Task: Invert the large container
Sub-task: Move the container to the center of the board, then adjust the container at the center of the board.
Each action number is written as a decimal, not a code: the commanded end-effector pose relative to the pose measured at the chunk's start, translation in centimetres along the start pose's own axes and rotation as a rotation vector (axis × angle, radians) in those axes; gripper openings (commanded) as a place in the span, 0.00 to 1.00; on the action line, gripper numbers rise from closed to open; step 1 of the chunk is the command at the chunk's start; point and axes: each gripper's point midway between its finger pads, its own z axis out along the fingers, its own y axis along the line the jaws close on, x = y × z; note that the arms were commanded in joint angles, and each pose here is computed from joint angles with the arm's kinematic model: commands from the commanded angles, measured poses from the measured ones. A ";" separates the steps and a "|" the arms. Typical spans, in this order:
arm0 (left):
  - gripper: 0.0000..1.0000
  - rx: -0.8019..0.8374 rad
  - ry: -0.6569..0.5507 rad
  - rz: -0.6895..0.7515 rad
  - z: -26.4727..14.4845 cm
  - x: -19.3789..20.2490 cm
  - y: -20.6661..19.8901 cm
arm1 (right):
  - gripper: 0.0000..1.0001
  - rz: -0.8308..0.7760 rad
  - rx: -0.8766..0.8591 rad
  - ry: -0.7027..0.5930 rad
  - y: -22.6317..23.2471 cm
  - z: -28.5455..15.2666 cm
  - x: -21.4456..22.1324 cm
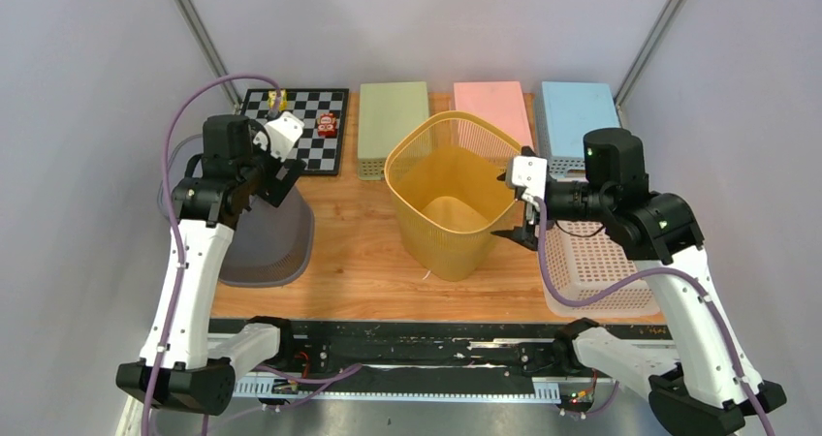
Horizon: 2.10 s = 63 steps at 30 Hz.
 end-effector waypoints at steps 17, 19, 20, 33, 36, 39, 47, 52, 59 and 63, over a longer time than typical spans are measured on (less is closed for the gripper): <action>1.00 0.420 -0.285 0.026 -6.0 -7.4 -8.7 | 0.84 -0.336 -0.305 0.437 4.3 1.9 4.5; 1.00 0.442 -0.294 0.035 -5.7 -7.3 -9.5 | 0.79 -0.336 -0.320 0.450 4.2 2.0 4.3; 1.00 0.450 -0.304 0.034 -5.6 -7.3 -9.7 | 0.77 -0.333 -0.333 0.457 4.3 2.0 4.2; 1.00 0.530 -0.373 0.039 -6.0 -7.4 -11.7 | 0.26 -0.297 -0.532 0.585 7.6 2.2 5.7; 1.00 0.557 -0.395 0.041 -6.4 -7.5 -12.1 | 0.07 -0.284 -0.535 0.609 7.6 2.7 5.9; 1.00 0.579 -0.436 0.050 -7.0 -7.8 -12.6 | 0.03 -0.239 -0.485 0.579 7.1 3.3 4.3; 1.00 0.602 -0.574 0.061 -9.1 -9.0 -13.0 | 0.02 -0.020 -0.298 0.227 6.0 3.3 -5.4; 1.00 0.589 -0.650 0.070 -10.9 -9.6 -12.6 | 0.02 0.207 -0.241 0.039 4.6 2.6 -10.0; 1.00 0.602 -0.680 0.094 -12.4 -9.6 -12.6 | 0.02 0.717 -0.366 -0.169 1.4 3.5 -11.0; 1.00 0.600 -0.694 0.099 -13.2 -9.8 -12.3 | 0.02 0.941 -0.415 -0.239 0.2 4.6 -9.7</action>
